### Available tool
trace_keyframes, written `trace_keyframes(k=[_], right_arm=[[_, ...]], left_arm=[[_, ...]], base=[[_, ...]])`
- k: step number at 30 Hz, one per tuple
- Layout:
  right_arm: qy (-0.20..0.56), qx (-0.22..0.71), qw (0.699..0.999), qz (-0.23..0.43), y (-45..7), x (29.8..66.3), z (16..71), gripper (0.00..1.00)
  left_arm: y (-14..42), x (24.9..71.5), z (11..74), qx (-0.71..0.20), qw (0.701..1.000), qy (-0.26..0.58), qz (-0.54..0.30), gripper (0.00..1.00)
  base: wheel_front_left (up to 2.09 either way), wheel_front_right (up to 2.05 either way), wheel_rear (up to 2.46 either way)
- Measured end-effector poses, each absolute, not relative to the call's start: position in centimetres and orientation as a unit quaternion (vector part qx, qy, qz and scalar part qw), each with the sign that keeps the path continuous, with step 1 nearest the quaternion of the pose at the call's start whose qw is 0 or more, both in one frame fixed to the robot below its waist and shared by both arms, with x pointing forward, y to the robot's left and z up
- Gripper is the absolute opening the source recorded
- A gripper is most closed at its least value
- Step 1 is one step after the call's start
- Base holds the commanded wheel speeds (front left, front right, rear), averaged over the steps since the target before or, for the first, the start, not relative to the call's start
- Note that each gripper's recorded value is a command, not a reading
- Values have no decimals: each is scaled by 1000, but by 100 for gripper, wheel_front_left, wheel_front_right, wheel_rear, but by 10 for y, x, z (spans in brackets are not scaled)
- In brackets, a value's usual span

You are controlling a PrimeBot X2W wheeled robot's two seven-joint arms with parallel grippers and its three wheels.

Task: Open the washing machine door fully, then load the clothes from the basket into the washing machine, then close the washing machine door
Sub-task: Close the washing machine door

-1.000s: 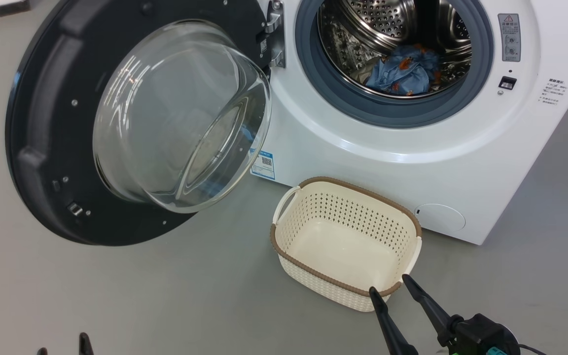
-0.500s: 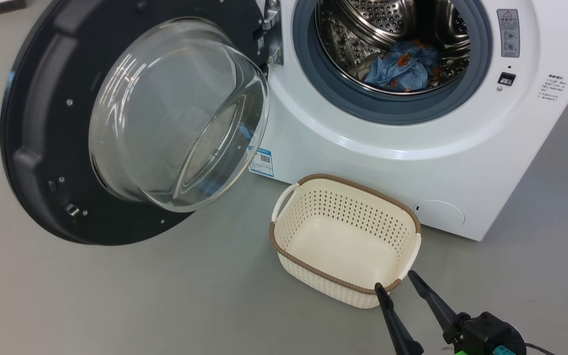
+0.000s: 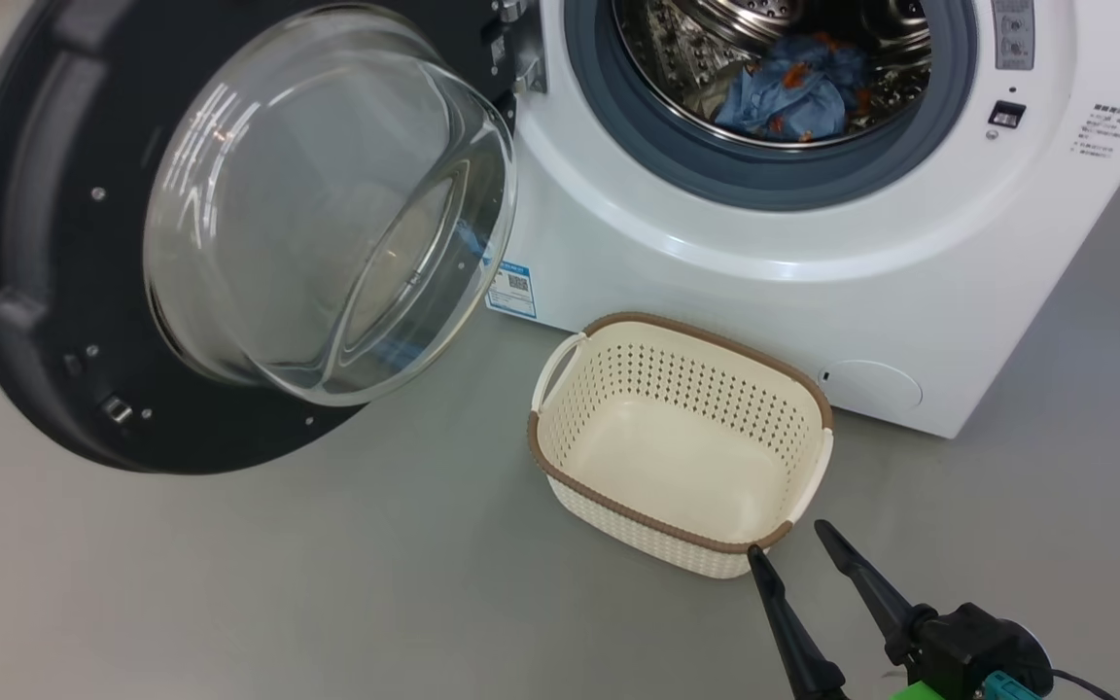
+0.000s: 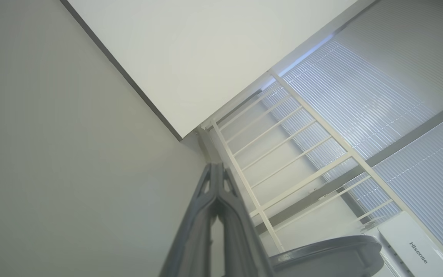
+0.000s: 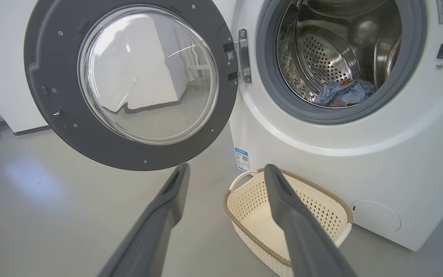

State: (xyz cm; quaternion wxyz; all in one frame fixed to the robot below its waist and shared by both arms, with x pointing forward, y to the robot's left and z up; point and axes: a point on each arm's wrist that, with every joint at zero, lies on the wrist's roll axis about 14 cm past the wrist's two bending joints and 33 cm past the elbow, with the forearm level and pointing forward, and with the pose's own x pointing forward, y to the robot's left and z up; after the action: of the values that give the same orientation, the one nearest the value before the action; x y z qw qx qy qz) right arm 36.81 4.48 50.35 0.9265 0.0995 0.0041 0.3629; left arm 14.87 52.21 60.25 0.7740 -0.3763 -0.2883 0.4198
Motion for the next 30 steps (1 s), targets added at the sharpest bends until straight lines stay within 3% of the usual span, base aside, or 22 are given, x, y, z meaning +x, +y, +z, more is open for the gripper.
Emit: trace_keyframes(k=[10, 20, 30], right_arm=[[18, 86, 931, 353, 32, 382, 494, 100], [35, 74, 938, 338, 14, 400, 482, 100], [51, 65, 940, 331, 4, 413, 469, 100]], left_arm=[[564, 197, 641, -462, 738, -320, 375, 0], [563, 263, 632, -539, 728, -283, 316, 0], [541, 312, 609, -580, 742, -228, 250, 0]], base=[[0, 0, 0], [0, 0, 0], [0, 0, 0]])
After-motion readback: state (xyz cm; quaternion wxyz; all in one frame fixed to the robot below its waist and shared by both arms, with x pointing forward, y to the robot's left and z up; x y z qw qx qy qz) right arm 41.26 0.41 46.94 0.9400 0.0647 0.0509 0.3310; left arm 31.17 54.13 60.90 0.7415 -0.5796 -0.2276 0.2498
